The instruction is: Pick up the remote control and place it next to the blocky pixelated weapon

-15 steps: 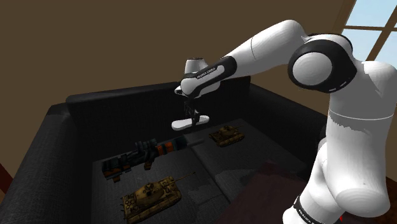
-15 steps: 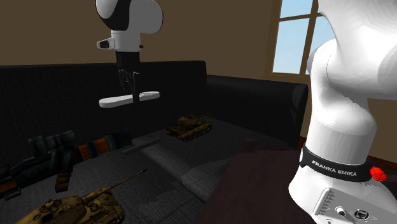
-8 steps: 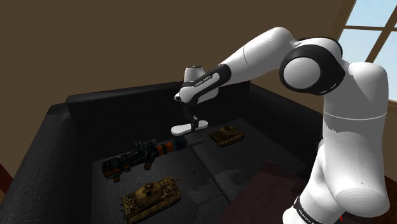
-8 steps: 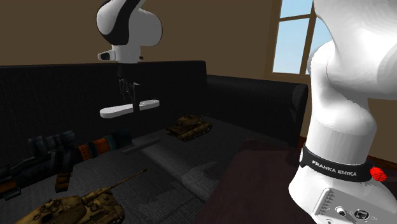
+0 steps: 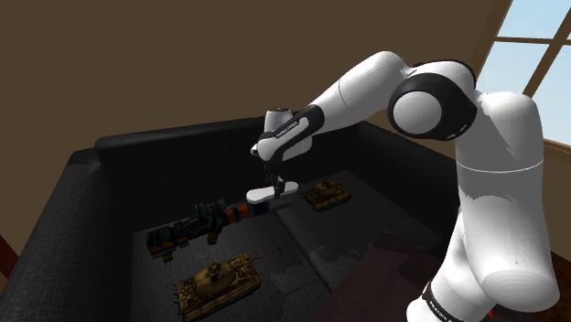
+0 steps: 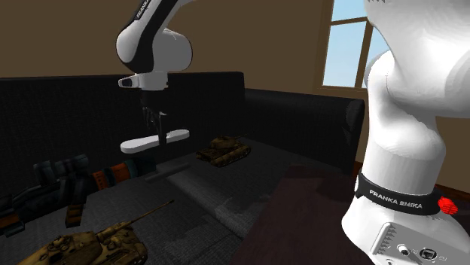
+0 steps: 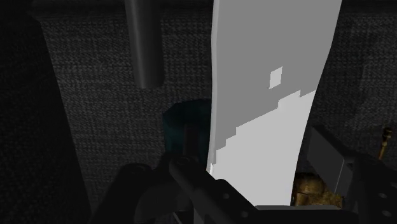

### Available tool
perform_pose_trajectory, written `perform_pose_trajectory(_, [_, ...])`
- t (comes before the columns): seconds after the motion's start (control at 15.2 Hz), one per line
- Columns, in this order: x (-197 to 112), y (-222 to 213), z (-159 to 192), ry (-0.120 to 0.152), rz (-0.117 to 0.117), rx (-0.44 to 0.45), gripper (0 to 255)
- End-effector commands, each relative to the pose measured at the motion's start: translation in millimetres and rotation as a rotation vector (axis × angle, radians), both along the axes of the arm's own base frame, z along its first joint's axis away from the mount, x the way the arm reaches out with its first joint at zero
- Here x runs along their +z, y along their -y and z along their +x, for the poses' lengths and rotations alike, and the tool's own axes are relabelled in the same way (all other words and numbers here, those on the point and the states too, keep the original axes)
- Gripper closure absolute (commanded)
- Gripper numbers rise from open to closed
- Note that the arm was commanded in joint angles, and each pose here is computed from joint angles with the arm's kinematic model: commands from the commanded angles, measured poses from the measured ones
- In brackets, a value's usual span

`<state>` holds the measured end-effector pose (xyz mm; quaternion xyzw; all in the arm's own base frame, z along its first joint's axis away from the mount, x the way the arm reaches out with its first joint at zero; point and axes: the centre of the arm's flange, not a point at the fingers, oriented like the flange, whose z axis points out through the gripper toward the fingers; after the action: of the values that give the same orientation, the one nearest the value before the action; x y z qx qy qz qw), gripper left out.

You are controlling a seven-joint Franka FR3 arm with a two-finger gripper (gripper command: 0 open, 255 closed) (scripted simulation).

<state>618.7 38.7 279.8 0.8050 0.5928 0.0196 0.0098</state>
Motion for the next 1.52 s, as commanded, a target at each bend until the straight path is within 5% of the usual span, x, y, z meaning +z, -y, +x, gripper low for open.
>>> perform_pose_trajectory(0.0, [-10.5, -0.4, -2.5, 0.001, 0.0, 0.0, 255])
perform_pose_trajectory(1.45, [-126.6, -0.4, -2.5, 0.001, 0.0, 0.0, 255])
